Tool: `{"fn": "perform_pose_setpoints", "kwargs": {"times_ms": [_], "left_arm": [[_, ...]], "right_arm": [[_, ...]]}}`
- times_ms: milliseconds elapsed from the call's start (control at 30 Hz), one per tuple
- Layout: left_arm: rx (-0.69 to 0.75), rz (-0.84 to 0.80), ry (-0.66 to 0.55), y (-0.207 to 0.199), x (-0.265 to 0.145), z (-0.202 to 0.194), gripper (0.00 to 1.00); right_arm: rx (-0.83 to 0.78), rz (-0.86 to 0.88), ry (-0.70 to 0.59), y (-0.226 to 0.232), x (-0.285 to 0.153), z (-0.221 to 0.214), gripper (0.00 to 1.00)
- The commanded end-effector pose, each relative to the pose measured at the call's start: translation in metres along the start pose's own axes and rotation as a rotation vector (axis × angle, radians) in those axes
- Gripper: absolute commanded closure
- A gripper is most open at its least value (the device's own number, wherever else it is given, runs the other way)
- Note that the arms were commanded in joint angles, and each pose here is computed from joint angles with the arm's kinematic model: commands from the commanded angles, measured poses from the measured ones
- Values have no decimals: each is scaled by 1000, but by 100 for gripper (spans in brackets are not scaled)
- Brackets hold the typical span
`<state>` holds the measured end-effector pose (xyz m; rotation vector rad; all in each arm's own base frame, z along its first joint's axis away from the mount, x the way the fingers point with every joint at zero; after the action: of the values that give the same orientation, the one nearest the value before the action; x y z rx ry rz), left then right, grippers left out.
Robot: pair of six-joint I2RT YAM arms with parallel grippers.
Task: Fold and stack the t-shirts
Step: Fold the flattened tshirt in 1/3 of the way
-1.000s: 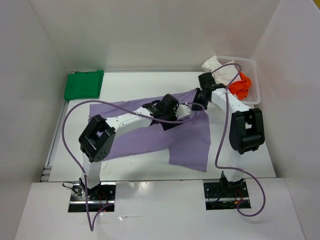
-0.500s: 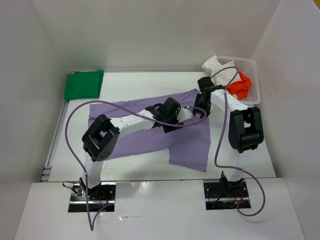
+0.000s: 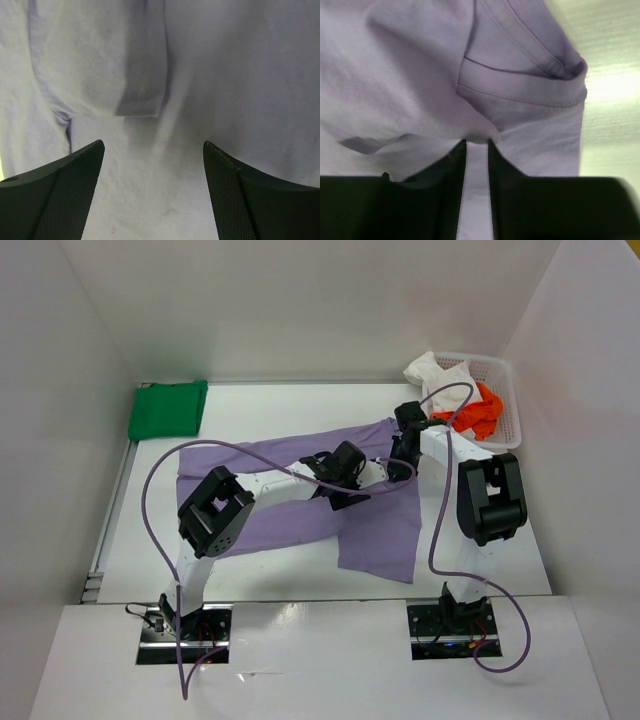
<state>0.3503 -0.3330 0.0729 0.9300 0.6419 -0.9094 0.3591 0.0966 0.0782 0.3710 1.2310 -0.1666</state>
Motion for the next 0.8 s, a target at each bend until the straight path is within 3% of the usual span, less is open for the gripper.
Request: {"fn": "perform_pose_setpoints", "kwargs": {"times_ms": [0,200,500,733,767], "left_arm": [[-28,48,-49,12,-5,19,13],[-32,79,-60,20,-9,26,13],[-117,4,-145,36,-6,42,13],[-98,-38,-82,26,12,23,15],[-98,-29,-76,28,12,22,15]], "right_arm": [[-8,43,-55,10,0,10,77],[4,16,-94,5,-4,20,100],[23,48,-166,-1,-33,42,100],[7,82,-125,1,-30,39,100],[6,93,-119,2,-30,38,96]]}}
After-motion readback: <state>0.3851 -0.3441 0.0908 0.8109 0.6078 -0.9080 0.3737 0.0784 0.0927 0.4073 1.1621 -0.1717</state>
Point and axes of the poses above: each gripper's point midway between its finger pads, its own x axis out along the fingers, its own y axis along the line the jaws close on, z = x × y, the point moved 4 cm from there along -x, back along the fingers, and after that the axes turned 4 degrees about x, right-handed, at the moved point
